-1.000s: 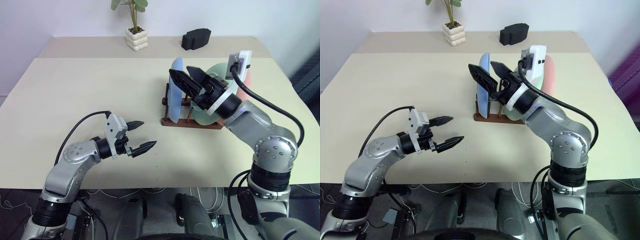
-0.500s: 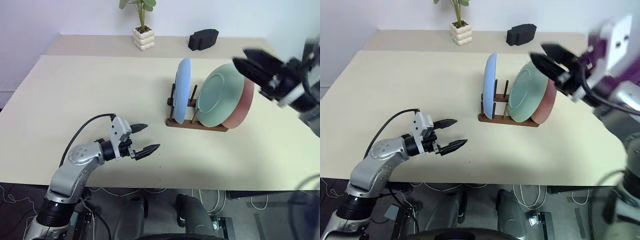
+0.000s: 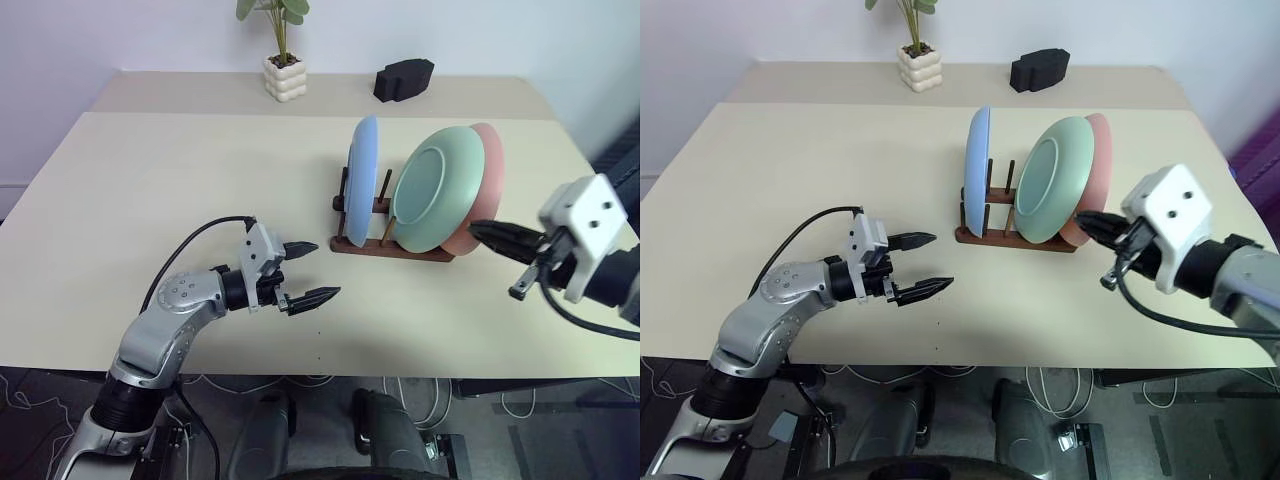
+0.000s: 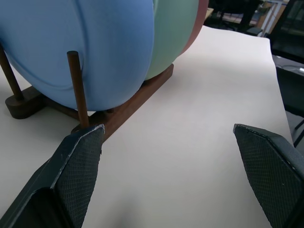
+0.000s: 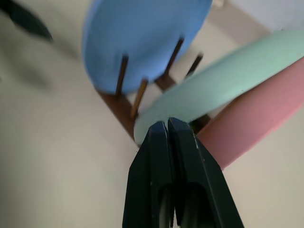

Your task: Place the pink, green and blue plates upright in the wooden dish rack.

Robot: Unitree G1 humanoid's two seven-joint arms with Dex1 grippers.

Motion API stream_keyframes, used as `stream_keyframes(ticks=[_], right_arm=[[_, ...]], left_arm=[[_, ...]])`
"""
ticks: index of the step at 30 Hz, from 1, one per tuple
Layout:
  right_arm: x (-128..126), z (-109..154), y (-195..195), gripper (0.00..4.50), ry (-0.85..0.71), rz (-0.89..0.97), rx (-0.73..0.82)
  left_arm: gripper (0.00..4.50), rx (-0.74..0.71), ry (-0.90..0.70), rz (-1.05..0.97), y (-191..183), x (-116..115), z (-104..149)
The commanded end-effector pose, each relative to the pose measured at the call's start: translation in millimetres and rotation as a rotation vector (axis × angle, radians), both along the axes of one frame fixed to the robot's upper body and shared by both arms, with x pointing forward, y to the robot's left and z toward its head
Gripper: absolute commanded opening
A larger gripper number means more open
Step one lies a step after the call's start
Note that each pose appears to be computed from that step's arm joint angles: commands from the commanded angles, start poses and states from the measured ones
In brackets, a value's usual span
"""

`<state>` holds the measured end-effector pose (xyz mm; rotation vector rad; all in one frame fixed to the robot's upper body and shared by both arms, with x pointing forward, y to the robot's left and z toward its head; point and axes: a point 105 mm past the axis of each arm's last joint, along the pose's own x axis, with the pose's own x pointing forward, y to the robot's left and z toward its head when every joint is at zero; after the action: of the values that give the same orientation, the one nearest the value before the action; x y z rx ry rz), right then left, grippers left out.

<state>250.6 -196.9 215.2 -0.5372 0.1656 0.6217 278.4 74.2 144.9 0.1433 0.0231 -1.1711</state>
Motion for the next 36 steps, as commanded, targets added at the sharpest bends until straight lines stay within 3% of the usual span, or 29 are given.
stream_keyframes(ticks=[1,17,36], right_arm=[[5,-1,0,0.03,-0.037,-0.009,-0.071],[26,-7,10,0.03,-0.098,0.027,-0.09],[19,6,29,0.03,-0.141,0.122,-0.064]], left_arm=[[4.5,-0.017,-0.031,-0.018,-4,-4,11],[4.5,-0.014,-0.034,0.003,-4,-9,19],[4.5,-0.025,-0.025,0.001,-2,-9,6]])
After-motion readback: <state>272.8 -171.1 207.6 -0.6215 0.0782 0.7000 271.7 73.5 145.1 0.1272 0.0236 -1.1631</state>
